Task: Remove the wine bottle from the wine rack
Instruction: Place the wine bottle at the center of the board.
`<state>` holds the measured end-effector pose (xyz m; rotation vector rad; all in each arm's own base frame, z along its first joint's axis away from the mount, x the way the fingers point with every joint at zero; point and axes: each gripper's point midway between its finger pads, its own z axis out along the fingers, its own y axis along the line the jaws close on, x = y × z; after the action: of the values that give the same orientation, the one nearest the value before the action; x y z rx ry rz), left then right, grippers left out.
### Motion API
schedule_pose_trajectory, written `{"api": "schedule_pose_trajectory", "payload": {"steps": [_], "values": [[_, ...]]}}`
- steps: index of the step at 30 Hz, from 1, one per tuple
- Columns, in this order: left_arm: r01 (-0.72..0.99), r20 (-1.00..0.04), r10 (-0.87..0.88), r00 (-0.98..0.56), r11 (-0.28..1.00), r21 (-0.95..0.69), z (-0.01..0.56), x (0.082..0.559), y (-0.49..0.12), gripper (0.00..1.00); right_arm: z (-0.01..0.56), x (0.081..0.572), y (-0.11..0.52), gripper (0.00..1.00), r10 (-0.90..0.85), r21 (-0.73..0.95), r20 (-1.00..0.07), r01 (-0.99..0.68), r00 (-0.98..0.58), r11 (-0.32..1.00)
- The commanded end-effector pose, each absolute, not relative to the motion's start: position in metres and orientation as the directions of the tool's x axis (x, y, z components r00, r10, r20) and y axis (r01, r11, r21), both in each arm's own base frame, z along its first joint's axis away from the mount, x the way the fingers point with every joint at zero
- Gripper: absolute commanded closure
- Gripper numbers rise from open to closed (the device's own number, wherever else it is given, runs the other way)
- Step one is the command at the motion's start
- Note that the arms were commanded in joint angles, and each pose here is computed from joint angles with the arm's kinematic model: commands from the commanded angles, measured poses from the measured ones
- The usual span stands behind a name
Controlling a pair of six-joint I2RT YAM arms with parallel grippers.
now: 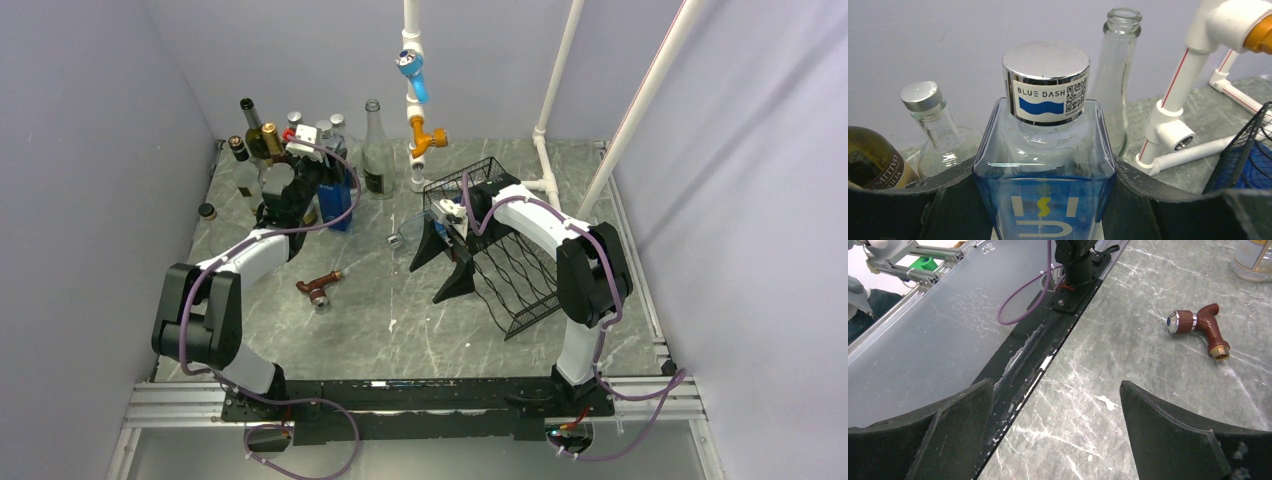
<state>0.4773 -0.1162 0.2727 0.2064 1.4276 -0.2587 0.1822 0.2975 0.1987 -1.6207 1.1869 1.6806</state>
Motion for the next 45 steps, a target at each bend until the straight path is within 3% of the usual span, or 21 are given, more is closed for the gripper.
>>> {"api": "schedule_pose_trajectory", "payload": {"steps": [1,8,18,31,45], "values": [[0.263,-0.876,-0.092,0.474,0.964,0.041,0.388,0.473,-0.109,1.0,0.212,0.188,0.3,0.01,-0.146,0.157,-0.985,-0.858,-0.097,-0.488],[0.237,-0.884,-0.08,0.461,0.971,0.036,0.373,0.482,-0.105,0.98,0.211,0.189,0.3,0.01,-0.146,0.158,-0.984,-0.86,-0.098,-0.486],[0.206,-0.9,-0.089,0.427,0.979,0.001,0.356,0.475,-0.096,0.52,0.211,0.19,0.3,0.01,-0.144,0.157,-0.985,-0.861,-0.098,-0.484],[0.2,-0.918,-0.085,0.388,0.98,-0.006,0.358,0.463,-0.093,0.2,0.211,0.19,0.299,0.01,-0.144,0.156,-0.985,-0.862,-0.097,-0.483],[0.174,-0.922,-0.091,0.376,0.984,-0.026,0.376,0.454,-0.086,0.12,0.211,0.19,0.299,0.01,-0.145,0.157,-0.985,-0.862,-0.098,-0.482]]}}
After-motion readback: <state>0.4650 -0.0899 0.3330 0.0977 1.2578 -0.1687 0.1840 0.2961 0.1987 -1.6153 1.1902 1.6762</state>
